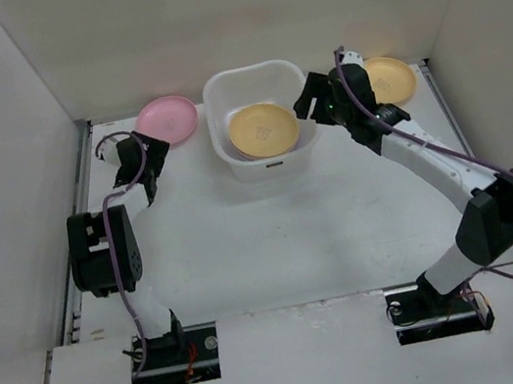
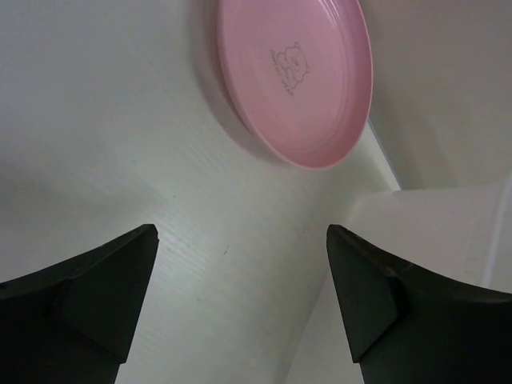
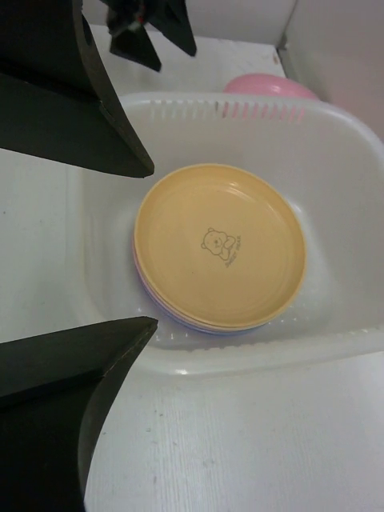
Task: Place the plates into the plastic bin on the countertop
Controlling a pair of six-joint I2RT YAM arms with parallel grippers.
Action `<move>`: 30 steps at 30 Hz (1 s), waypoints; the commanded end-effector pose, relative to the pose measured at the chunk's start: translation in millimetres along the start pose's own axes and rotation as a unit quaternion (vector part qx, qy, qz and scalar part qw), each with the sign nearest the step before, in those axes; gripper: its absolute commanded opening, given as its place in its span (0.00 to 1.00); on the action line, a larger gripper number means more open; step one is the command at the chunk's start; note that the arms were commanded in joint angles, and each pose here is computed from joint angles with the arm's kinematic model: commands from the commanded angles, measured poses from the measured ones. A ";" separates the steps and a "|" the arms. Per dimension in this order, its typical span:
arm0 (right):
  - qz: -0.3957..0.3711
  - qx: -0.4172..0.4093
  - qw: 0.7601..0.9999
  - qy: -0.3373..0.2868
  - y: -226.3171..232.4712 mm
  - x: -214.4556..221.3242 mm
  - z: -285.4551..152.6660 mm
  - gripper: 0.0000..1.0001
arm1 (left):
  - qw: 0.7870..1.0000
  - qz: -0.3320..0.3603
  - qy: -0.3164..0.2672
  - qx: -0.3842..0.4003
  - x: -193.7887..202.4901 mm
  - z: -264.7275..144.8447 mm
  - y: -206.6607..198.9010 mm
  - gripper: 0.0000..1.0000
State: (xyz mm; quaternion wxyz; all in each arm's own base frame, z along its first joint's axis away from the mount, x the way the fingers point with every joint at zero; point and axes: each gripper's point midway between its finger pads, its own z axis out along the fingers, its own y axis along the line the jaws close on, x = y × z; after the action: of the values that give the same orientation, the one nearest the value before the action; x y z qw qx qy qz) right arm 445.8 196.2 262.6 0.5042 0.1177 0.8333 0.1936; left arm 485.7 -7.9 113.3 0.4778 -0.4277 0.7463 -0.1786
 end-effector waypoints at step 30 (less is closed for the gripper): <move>0.053 0.021 0.995 -0.080 -85.3 -17.3 -23.6 0.76 | 0.987 -0.156 0.031 -0.014 -2.1 150.8 2.4 0.38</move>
State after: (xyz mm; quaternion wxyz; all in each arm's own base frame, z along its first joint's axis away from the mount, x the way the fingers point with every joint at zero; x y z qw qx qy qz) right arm 429.1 117.5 222.4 0.5204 0.1734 0.8175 0.1757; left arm 612.2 17.4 45.8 0.4313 -0.5257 0.6894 -0.2497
